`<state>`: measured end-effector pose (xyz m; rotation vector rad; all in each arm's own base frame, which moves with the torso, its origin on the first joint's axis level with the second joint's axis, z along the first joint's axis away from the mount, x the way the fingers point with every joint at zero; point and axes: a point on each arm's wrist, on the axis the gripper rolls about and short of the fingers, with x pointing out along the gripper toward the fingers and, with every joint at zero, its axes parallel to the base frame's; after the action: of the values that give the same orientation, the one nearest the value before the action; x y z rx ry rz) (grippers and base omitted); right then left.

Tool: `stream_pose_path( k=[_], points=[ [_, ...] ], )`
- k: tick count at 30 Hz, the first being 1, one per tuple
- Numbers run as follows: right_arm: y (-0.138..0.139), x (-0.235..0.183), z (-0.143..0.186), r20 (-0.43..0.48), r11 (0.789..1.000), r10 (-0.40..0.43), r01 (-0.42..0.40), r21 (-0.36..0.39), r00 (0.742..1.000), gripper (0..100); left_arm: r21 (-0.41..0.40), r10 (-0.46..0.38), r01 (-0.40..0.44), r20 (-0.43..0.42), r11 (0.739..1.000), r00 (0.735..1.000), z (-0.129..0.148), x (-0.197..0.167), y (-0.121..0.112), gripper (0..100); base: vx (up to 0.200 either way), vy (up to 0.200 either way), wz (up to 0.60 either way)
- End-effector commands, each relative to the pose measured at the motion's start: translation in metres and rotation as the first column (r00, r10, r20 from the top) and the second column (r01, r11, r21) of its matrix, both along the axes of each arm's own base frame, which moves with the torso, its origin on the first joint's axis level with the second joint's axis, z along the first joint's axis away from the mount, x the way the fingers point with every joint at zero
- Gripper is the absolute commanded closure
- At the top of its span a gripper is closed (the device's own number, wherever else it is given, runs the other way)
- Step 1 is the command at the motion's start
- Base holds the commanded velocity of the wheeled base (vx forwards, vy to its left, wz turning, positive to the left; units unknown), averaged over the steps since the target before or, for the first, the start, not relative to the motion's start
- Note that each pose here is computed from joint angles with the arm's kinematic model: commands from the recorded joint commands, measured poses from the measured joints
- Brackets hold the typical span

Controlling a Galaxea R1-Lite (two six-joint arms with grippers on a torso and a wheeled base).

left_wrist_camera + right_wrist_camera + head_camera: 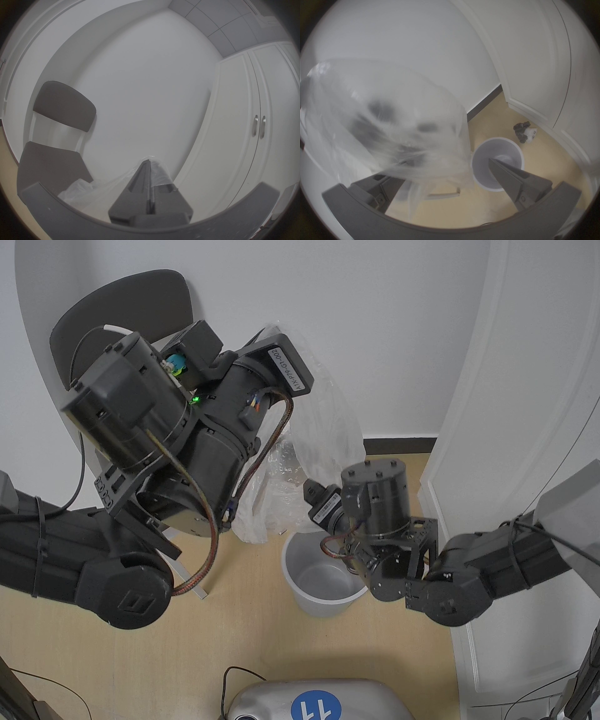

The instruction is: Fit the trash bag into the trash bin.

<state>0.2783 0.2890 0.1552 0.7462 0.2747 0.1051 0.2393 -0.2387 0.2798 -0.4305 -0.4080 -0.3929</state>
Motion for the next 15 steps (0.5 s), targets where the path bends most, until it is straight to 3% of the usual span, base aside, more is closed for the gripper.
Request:
stream_pose_path(
  k=[1,15],
  points=[
    [0.007,0.01,0.018,0.002,0.995,-0.045,0.045,0.093,0.999,0,-0.028,-0.029,0.03,0.025,0.999,0.999,0.005,-0.009,-0.005,100,0.0,0.0,0.0],
    [0.029,-0.011,0.01,-0.033,0.994,0.019,-0.015,0.109,0.999,0,-0.06,-0.05,0.053,0.062,0.997,0.997,-0.005,-0.001,-0.026,100,0.0,0.0,0.0]
  ],
)
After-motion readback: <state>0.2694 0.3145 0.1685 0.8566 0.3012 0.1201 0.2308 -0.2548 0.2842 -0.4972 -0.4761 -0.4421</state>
